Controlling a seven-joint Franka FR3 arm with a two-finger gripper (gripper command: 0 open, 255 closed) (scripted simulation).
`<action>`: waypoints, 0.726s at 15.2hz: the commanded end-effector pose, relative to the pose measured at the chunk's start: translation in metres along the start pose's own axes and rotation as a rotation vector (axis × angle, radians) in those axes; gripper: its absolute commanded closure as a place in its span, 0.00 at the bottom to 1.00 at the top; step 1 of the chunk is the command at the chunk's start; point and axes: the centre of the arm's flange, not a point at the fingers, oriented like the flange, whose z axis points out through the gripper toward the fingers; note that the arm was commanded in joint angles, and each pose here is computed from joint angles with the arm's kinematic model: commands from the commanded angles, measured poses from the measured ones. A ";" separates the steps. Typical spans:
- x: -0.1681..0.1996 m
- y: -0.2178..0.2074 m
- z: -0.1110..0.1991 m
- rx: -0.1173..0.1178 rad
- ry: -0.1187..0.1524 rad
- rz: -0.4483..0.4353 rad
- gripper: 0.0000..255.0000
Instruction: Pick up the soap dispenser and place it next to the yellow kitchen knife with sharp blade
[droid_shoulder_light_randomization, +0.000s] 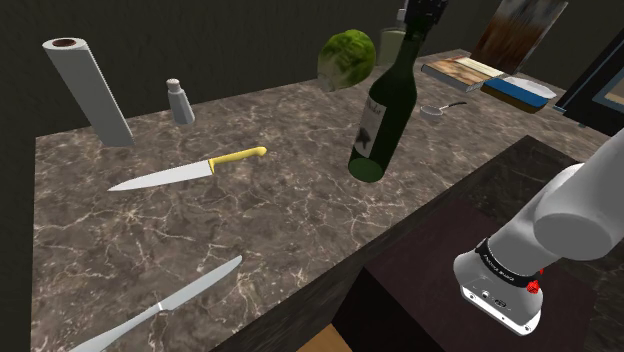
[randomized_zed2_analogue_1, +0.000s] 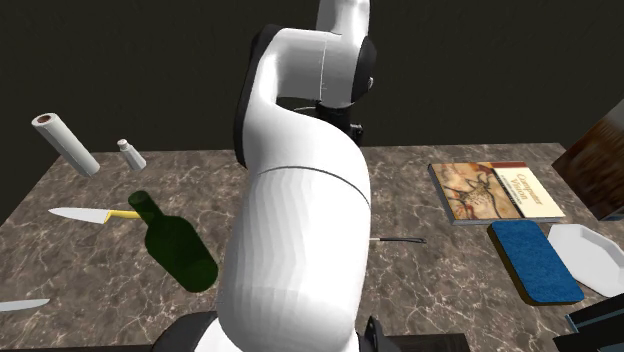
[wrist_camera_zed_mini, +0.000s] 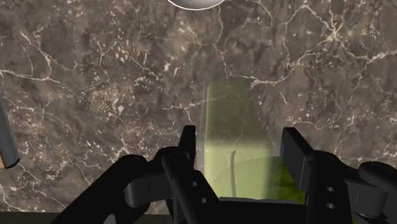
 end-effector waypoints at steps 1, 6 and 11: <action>-0.012 -0.024 0.000 -0.001 0.000 0.001 1.00; -0.037 -0.085 0.003 -0.001 0.000 0.001 1.00; -0.062 -0.146 0.005 -0.001 0.000 0.001 1.00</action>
